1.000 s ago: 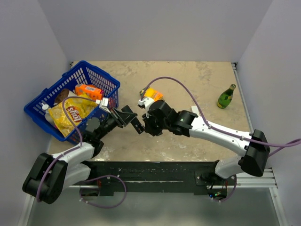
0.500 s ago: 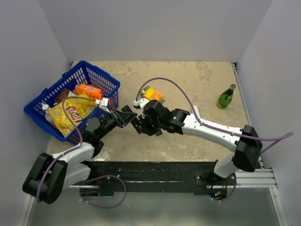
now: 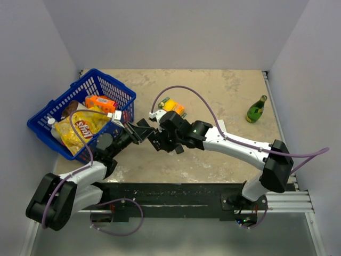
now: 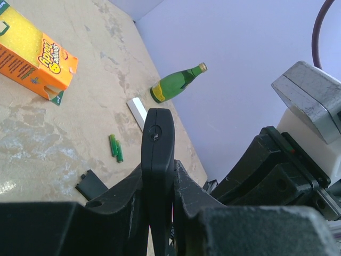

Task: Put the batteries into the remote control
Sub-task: Load the battery into the remote control.

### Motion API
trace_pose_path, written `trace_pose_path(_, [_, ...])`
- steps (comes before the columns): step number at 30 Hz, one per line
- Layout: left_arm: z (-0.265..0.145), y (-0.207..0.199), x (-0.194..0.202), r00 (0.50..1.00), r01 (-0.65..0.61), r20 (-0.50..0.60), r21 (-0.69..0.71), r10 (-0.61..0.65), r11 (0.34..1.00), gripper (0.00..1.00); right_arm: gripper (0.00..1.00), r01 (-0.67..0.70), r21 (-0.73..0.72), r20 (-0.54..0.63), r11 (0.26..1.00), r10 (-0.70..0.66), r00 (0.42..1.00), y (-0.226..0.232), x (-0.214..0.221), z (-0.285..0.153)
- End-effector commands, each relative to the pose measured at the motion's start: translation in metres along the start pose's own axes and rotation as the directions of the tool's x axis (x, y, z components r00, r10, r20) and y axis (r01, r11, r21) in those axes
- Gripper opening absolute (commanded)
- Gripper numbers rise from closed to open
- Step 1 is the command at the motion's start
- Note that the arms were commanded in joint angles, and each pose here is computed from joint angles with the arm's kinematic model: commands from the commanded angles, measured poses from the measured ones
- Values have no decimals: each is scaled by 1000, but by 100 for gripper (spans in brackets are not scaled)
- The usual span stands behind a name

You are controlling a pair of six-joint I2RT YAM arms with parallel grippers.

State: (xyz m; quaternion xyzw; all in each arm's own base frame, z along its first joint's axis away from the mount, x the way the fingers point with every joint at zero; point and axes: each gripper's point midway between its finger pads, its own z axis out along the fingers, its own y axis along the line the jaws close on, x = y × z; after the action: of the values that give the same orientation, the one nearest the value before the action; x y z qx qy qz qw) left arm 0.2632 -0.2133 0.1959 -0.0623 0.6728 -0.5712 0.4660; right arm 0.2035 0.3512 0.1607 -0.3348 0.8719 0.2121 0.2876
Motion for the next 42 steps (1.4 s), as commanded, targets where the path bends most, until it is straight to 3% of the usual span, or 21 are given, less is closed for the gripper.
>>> trace_pose_path(1, [0,-24,-6,1000,9,12,103,-10,995,0,0,27,9,54,1000,-27,998,3,-21,-3])
trace_pose_path(15, [2,-25,-5,991,132,3,83,-133,988,0,0,49,35,50,998,-51,997,-1,-27,0])
trace_pose_path(25, [3,-19,-14,978,195,61,61,-198,979,0,12,49,46,70,998,-52,996,-2,-34,-12])
trace_pose_path(32, [5,-18,-17,967,236,81,66,-241,970,0,14,50,51,68,997,-54,996,-2,-36,-14])
trace_pose_path(42, [9,-22,-21,976,200,77,75,-205,977,0,14,64,54,23,996,-66,998,-3,-29,-15])
